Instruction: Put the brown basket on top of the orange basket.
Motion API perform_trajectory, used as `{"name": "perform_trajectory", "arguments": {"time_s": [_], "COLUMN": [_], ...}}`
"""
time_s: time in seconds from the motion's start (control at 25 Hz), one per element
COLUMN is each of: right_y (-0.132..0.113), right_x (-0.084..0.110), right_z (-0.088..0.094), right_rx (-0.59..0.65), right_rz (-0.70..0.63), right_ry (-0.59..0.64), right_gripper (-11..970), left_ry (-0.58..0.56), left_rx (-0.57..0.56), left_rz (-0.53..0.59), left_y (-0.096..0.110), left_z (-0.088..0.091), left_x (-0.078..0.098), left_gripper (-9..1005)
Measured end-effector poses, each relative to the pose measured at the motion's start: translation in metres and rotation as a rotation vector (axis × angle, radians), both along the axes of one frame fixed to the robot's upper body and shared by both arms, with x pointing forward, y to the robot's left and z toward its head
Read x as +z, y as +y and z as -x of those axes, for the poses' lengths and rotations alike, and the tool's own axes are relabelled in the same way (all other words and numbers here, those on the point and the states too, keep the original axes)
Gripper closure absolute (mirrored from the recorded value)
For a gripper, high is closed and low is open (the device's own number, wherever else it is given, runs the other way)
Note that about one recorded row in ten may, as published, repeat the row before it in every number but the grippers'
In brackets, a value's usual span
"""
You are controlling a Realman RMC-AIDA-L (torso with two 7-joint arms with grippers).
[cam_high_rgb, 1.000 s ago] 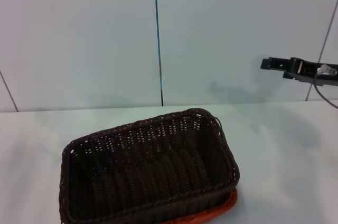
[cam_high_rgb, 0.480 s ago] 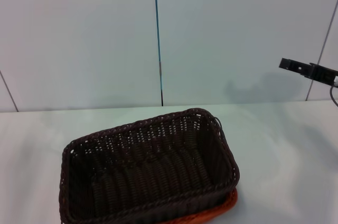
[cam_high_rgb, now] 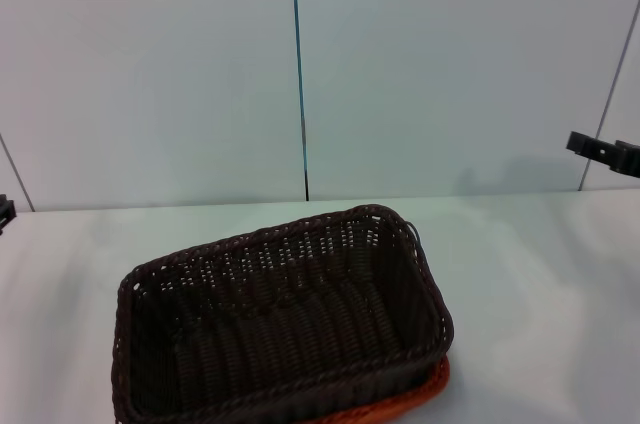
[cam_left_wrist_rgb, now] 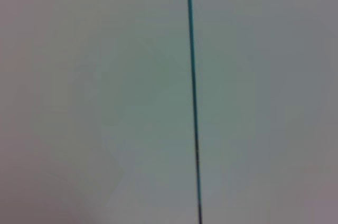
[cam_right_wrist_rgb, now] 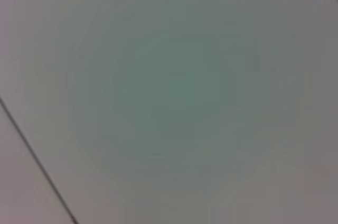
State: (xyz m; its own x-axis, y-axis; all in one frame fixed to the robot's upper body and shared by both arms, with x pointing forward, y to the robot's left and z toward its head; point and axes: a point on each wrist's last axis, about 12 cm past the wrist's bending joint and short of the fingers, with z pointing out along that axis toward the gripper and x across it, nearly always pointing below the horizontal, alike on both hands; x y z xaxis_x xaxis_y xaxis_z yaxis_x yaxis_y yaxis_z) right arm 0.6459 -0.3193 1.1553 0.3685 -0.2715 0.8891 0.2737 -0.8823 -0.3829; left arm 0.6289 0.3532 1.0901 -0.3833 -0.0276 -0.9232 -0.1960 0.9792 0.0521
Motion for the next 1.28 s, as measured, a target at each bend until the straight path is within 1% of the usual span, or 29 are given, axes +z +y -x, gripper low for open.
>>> {"name": "perform_trajectory", "arguments": {"time_s": [0.2, 0.24, 0.44, 0.68, 0.84, 0.96, 1.08, 1.16, 1.2, 1.28], "right_y": [-0.009, -0.01, -0.014, -0.015, -0.014, -0.011, -0.003, 0.004, 0.009, 0.012], "right_x": [-0.005, -0.009, -0.016, -0.029, -0.033, -0.034, -0.037, -0.039, -0.039, -0.04], "right_z": [0.003, 0.004, 0.007, 0.012, 0.013, 0.011, 0.01, 0.009, 0.009, 0.01], "right_rx": [-0.019, -0.02, -0.04, -0.046, -0.04, -0.004, 0.052, 0.104, 0.157, 0.181], "right_rz": [0.059, 0.083, 0.121, 0.191, 0.206, 0.231, 0.264, 0.294, 0.323, 0.336], "right_ry": [-0.028, -0.054, -0.093, -0.146, -0.142, -0.124, -0.094, -0.079, -0.071, -0.069], "right_gripper": [146, 147, 148, 151, 152, 152, 152, 152, 152, 152], "left_ry": [-0.008, -0.011, -0.019, -0.03, -0.032, -0.025, -0.019, -0.016, -0.015, -0.016], "left_rx": [-0.006, -0.006, -0.003, -0.006, -0.01, -0.043, -0.074, -0.098, -0.129, -0.141], "left_rz": [0.039, 0.047, 0.069, 0.103, 0.111, 0.105, 0.075, 0.062, 0.067, 0.071], "left_y": [-0.005, -0.005, -0.006, -0.011, -0.012, -0.015, -0.017, -0.02, -0.023, -0.025], "left_z": [0.002, 0.002, 0.002, 0.002, 0.002, 0.002, 0.003, 0.003, 0.003, 0.003], "left_x": [-0.002, -0.003, -0.002, -0.003, -0.003, -0.004, -0.004, -0.004, -0.004, -0.003], "left_gripper": [190, 190, 190, 190, 190, 191, 191, 191, 191, 208]}}
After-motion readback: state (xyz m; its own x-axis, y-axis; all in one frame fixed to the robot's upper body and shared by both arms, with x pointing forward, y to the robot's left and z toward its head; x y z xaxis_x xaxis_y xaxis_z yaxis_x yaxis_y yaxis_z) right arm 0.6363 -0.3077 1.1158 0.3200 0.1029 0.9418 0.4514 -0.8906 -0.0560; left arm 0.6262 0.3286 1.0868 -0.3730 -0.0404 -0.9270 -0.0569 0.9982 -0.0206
